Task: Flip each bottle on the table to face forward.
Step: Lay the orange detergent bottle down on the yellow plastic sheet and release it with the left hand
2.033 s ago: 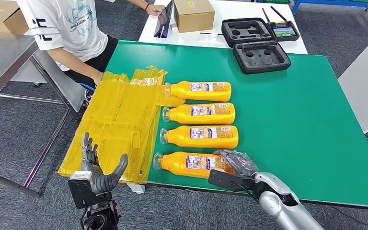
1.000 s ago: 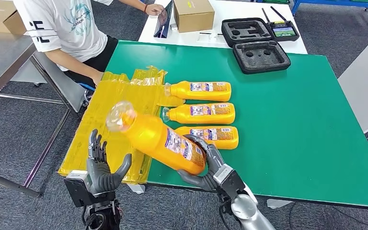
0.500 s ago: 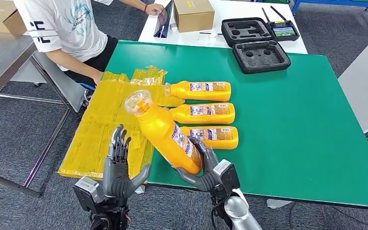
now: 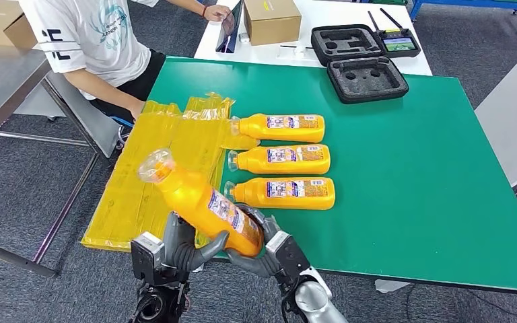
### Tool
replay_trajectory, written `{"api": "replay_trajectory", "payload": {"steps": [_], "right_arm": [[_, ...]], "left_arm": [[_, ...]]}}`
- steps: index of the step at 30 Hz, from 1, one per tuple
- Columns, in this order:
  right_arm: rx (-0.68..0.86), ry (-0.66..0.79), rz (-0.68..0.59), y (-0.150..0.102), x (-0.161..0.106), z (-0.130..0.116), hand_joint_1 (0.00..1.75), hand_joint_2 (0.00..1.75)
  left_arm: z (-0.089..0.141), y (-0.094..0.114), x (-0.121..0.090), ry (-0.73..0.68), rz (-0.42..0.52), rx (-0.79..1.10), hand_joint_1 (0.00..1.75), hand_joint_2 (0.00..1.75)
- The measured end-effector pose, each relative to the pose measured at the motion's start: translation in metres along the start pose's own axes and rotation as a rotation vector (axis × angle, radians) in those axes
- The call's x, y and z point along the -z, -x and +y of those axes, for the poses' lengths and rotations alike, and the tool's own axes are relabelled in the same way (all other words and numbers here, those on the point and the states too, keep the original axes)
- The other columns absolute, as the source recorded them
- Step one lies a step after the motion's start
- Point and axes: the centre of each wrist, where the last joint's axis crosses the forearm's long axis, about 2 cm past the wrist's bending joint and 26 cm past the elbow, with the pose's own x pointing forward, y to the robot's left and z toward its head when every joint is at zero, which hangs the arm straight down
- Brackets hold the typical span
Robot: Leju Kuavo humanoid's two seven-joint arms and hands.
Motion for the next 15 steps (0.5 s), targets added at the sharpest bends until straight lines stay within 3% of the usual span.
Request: {"api": "replay_trajectory", "payload": {"steps": [6, 15], "right_arm": [[-0.004, -0.047, 0.007, 0.002, 0.009, 0.006, 1.75, 1.75], [-0.023, -0.103, 0.031, 0.009, 0.018, 0.007, 1.75, 1.75]], "left_arm": [[0.003, 0.009, -0.005, -0.007, 0.053, -0.12, 0.0, 1.75], [0.012, 0.011, -0.006, -0.06, 0.035, -0.3, 0.0, 1.75]]}}
